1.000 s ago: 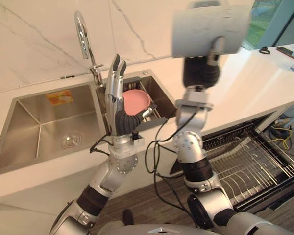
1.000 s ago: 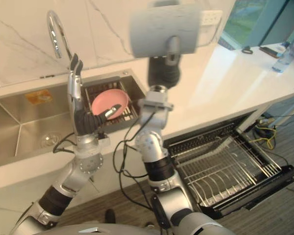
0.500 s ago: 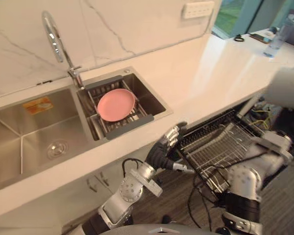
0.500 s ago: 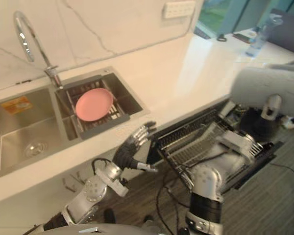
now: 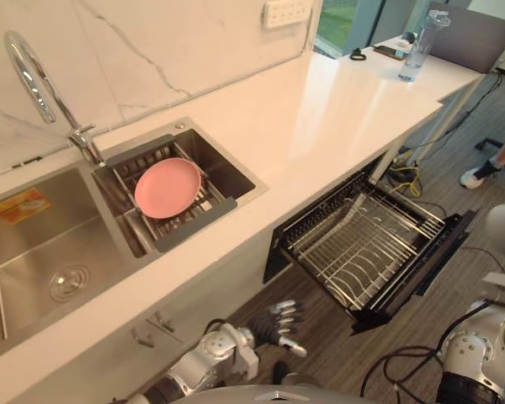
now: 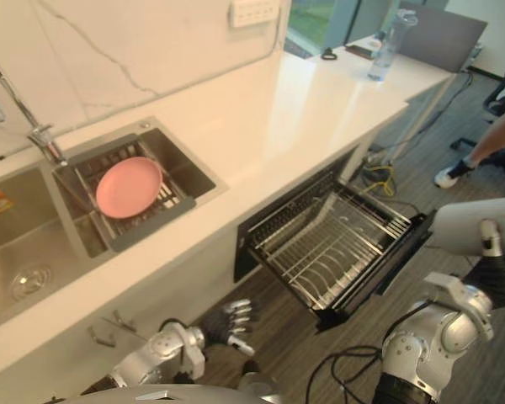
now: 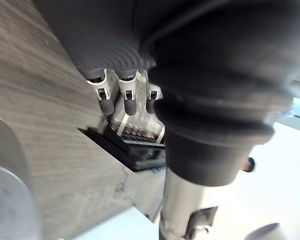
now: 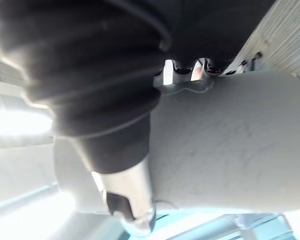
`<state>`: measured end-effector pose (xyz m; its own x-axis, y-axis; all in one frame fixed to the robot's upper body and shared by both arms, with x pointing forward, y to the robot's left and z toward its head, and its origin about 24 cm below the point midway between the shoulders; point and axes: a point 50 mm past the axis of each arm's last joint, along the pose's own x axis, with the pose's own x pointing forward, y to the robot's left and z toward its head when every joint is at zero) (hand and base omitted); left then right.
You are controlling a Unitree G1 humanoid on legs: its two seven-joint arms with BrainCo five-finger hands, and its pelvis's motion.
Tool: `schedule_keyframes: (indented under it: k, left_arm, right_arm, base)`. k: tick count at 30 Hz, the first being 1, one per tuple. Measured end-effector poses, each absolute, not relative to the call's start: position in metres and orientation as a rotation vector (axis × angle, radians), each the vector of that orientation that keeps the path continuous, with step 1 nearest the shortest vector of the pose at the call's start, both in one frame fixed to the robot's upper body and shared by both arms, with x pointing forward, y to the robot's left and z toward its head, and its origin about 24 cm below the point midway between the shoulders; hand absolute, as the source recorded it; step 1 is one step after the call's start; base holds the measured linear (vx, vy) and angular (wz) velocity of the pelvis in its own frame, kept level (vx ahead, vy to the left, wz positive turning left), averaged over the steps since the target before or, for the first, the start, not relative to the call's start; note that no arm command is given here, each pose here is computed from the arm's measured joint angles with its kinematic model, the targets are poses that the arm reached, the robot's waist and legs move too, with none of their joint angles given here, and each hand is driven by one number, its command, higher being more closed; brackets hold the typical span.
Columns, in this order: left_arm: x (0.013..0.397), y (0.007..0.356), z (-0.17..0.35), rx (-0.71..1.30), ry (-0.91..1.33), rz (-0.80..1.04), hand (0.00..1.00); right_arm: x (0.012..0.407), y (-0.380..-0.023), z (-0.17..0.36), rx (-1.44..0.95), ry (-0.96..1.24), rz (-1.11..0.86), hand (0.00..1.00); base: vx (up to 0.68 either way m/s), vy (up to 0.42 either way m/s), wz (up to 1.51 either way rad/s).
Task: Walk over to the sink, pick up the cup, carry it to the dishwasher, place the cup inside the dishwasher, then close the dishwasher door
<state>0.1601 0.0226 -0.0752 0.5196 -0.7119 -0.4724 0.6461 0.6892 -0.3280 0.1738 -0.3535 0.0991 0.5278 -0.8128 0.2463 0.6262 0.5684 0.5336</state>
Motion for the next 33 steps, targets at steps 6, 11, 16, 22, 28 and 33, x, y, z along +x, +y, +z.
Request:
schedule_keyframes:
  k: [6,11,16,22,28,33]
  left_arm:
    - [0.158,0.073,-0.107,0.107,0.728,-0.522,0.0]
    - [0.15,0.121,-0.128,0.294,0.822,-0.31,0.0]
    - [0.131,0.155,-0.14,0.391,0.914,-0.167,0.0]
    - [0.13,0.179,-0.141,0.374,0.942,-0.015,0.0]
    - [0.13,0.193,-0.139,0.383,0.945,0.047,0.0]
    - [0.114,0.203,-0.144,0.399,0.995,0.075,0.0]
  right_arm:
    - [0.184,-0.348,0.058,0.363,-0.266,-0.886,1.0]
    - [0.201,-0.34,0.046,0.279,-0.154,-0.863,1.0]
    - [0.214,-0.343,0.028,0.22,0.026,-0.875,1.0]
    - [0.225,-0.356,0.015,0.107,0.217,-0.911,1.0]
    - [0.228,-0.39,0.025,0.009,0.319,-0.994,1.0]
    - [0.237,-0.408,0.05,-0.072,0.306,-1.023,1.0]
  base:
    - [0.06,0.011,0.1]
    - [0.0,0.018,0.19]
    - [-0.01,0.023,0.22]
    - [0.02,0.023,0.2]
    - [0.01,0.007,0.24]
    - [-0.03,-0.006,0.18]
